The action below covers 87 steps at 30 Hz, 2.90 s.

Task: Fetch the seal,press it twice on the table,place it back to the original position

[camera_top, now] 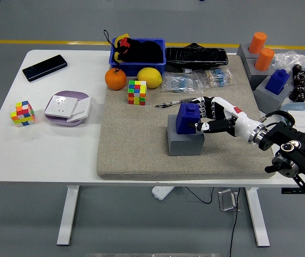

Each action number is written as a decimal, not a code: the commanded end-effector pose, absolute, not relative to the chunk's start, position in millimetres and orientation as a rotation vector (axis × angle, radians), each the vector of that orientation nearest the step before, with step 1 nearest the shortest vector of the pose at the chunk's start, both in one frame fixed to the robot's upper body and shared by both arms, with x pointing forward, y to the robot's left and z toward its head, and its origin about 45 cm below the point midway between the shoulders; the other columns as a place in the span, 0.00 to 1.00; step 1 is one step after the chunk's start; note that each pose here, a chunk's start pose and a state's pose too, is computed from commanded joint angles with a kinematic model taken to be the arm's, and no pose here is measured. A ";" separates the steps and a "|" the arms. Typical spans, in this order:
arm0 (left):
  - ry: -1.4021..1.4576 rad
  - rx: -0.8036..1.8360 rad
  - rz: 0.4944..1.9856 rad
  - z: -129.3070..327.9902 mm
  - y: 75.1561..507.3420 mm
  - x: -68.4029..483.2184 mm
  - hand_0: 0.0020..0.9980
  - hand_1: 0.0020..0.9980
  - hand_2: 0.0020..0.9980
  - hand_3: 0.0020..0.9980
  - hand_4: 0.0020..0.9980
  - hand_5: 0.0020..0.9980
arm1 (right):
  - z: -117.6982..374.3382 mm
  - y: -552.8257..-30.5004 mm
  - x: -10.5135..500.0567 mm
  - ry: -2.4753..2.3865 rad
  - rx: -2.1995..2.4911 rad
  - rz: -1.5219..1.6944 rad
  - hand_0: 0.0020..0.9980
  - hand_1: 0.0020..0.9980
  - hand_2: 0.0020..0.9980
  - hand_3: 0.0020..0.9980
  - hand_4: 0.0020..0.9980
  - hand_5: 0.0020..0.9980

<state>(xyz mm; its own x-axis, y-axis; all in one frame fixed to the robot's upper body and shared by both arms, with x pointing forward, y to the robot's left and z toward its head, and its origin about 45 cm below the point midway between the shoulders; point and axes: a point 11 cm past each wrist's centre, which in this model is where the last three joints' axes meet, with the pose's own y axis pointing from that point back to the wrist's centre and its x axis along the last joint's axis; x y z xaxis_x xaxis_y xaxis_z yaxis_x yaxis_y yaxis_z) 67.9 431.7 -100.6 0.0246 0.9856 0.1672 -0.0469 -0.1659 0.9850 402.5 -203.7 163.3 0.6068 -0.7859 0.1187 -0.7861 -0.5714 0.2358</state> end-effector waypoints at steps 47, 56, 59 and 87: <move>1.064 1.310 1.343 -98.4 436.7 70.6 0.72 0.70 0.68 0.76 0.70 0.29 | 193.1 -195.2 415.5 -1.117 2.561 0.192 0.65 0.52 0.51 0.55 0.74 0.00; 1.071 1.303 1.341 -99.7 433.6 69.7 0.72 0.70 0.68 0.76 0.70 0.29 | 196.4 -200.4 417.1 -1.125 2.555 0.200 0.65 0.52 0.51 0.55 0.74 0.00; 1.071 1.303 1.340 -99.8 433.3 69.5 0.72 0.70 0.68 0.76 0.70 0.29 | 194.5 -201.7 416.6 -1.124 2.550 0.197 0.65 0.52 0.51 0.55 0.74 0.00; 1.066 1.293 1.347 -98.9 433.5 74.4 0.72 0.70 0.68 0.76 0.70 0.29 | 195.2 -201.8 424.4 -1.127 2.527 0.256 0.65 0.52 0.50 0.54 0.75 0.00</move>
